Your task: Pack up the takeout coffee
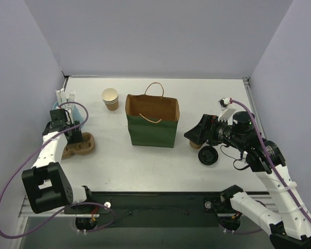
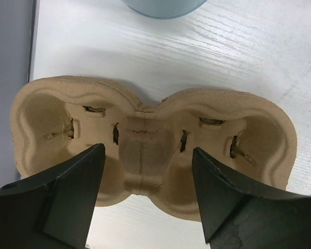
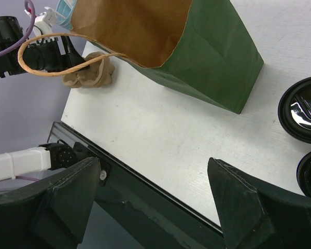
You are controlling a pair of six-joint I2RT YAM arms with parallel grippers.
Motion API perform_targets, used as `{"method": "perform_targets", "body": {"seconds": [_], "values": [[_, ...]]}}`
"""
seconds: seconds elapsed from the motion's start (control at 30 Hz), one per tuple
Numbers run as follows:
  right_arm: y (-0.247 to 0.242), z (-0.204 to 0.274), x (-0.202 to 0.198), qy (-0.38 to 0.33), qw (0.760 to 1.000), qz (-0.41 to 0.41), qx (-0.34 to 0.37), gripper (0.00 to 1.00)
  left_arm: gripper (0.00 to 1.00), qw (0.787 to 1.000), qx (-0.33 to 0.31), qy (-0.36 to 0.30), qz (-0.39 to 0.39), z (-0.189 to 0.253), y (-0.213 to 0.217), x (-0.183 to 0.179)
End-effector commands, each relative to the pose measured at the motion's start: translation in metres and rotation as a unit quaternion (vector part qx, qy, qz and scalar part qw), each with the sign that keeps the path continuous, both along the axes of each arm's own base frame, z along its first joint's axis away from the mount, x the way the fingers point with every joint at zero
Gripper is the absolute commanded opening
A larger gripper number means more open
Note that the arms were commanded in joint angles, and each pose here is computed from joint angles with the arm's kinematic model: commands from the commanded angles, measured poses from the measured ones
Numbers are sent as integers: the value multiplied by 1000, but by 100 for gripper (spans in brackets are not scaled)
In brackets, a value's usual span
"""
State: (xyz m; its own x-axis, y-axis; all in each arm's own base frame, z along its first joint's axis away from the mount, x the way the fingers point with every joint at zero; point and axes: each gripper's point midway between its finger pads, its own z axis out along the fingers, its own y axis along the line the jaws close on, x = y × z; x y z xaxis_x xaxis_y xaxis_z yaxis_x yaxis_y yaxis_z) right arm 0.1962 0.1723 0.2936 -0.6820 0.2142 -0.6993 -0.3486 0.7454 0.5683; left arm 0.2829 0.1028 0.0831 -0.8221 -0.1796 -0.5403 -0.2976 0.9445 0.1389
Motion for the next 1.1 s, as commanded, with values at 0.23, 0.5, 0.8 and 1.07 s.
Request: {"method": "perform_targets", "body": {"seconds": [0.23, 0.5, 0.8, 1.07], "values": [[2, 2, 4, -13, 1000, 2, 2, 87, 68, 999, -6, -35, -6, 4, 0, 18], [2, 4, 6, -16, 1000, -2, 1, 87, 59, 999, -22, -43, -11, 12, -6, 21], [2, 1, 6, -12, 1000, -1, 0, 87, 60, 999, 2, -52, -8, 31, 0, 18], [3, 3, 7, -15, 1000, 0, 1, 87, 66, 998, 58, -33, 16, 19, 21, 7]]}}
